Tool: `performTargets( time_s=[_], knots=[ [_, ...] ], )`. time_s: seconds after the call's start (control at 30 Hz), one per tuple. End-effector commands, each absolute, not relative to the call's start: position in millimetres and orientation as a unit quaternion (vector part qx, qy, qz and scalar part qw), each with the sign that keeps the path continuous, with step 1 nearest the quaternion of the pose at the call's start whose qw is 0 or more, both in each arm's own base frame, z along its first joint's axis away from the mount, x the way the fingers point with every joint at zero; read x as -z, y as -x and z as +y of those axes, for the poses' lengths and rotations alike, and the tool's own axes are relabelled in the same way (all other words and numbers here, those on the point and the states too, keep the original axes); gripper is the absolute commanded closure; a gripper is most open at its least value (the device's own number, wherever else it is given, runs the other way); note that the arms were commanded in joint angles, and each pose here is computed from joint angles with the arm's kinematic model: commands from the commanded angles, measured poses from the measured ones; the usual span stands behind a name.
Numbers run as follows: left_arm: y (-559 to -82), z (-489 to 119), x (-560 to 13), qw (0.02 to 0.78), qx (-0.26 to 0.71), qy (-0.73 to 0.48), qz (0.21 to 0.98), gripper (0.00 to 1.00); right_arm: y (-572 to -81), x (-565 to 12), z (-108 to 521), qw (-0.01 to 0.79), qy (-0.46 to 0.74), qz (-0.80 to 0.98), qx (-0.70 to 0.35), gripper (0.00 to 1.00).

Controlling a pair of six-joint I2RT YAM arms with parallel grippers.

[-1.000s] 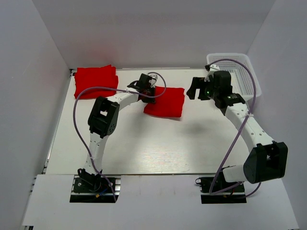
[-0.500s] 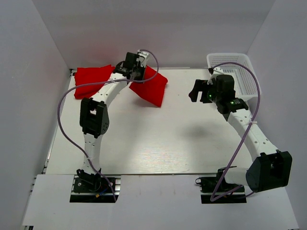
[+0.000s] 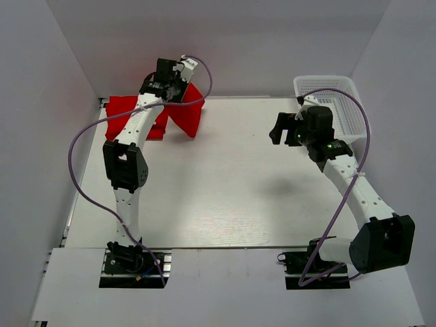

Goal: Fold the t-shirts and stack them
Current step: Put the neatly folded tshirt into the corner of the board with the left arm

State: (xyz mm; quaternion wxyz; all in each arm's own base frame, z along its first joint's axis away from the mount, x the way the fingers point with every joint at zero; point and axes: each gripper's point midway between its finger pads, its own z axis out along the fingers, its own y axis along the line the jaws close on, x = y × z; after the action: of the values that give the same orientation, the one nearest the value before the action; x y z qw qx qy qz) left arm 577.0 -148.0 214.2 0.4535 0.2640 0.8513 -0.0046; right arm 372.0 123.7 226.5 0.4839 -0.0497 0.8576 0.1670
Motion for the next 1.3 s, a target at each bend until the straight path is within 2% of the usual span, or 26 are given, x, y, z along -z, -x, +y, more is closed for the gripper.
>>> performTargets(
  time_s=[0.0,0.9,1.27],
  knots=[
    [-589.2,-128.0,-260.3,0.500,-0.031,-0.271,0.822,1.00,-386.2,-254.5,124.5,0.519,0.043,0.837,-0.171,0.10],
    [-614.5,-19.0,-316.2,0.574,-0.050,-0.147,0.804,1.00,-407.4,-252.3,146.9,0.496,0.040,0.841,-0.211,0.10],
    [-612.5,27.0,-275.6,0.541,-0.054,-0.108,0.833,1.00,-411.8,-248.3,147.5,0.485,0.029,0.847,-0.216,0.10]
  ],
)
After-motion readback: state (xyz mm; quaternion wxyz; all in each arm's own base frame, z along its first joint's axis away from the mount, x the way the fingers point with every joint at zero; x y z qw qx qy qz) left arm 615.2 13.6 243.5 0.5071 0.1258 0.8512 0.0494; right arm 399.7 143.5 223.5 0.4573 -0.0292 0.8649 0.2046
